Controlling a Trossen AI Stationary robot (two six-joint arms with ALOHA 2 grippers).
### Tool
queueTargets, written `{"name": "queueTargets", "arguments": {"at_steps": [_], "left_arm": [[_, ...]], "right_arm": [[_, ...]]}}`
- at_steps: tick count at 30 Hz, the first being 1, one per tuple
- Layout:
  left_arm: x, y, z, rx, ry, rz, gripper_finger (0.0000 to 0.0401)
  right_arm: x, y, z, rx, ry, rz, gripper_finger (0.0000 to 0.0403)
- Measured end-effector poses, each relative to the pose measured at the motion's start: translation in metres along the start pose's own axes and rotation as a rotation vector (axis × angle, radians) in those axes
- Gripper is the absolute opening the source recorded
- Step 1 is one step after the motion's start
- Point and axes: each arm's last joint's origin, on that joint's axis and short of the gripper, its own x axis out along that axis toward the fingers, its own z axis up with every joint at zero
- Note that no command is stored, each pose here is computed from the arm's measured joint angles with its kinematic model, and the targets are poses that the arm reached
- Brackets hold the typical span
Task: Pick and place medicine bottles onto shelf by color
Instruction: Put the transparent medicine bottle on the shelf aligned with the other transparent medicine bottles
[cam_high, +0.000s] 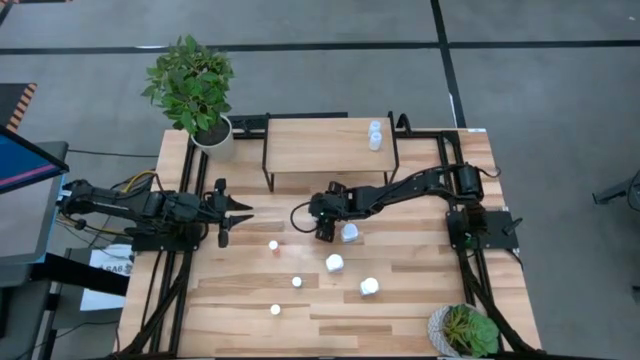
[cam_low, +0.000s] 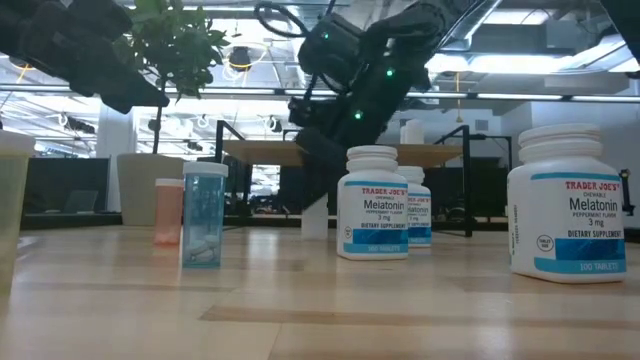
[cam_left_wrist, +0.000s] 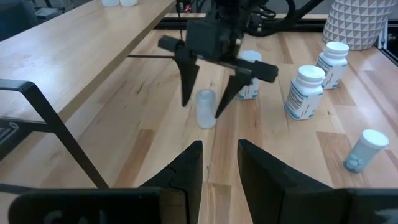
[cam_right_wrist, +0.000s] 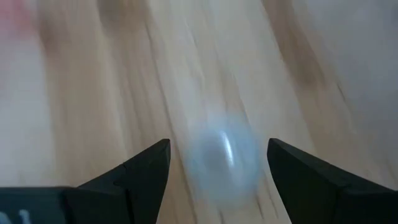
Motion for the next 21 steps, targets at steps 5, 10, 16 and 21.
{"name": "queueTargets", "arguments": {"at_steps": [5,10,16,21], "left_arm": [[0.0000,-0.0001,0.0000,0.000,0.000,-0.001,0.0089],[0.0000,0.0000,0.0000,-0.001,0.000,-0.001,0.0089],[0.0000,0.0000,0.0000,-0.004,0.000,-0.001,0.0089],[0.0000,-0.0001,0.0000,-0.004,0.000,-0.002,0.0089]], "right_arm": [[-0.0031,0.0005,0.0039,0.001,-0.009,0.003,0.0291],[-0.0026,-0.0002,0.0023,-0.001,0.004,0.000,0.0291],[-0.0022,0.0005,0.0026,0.000,-0.002,0.002,0.0282],[-0.0021,0.0001,0.0025,0.002,0.000,0.001,0.0259]]}}
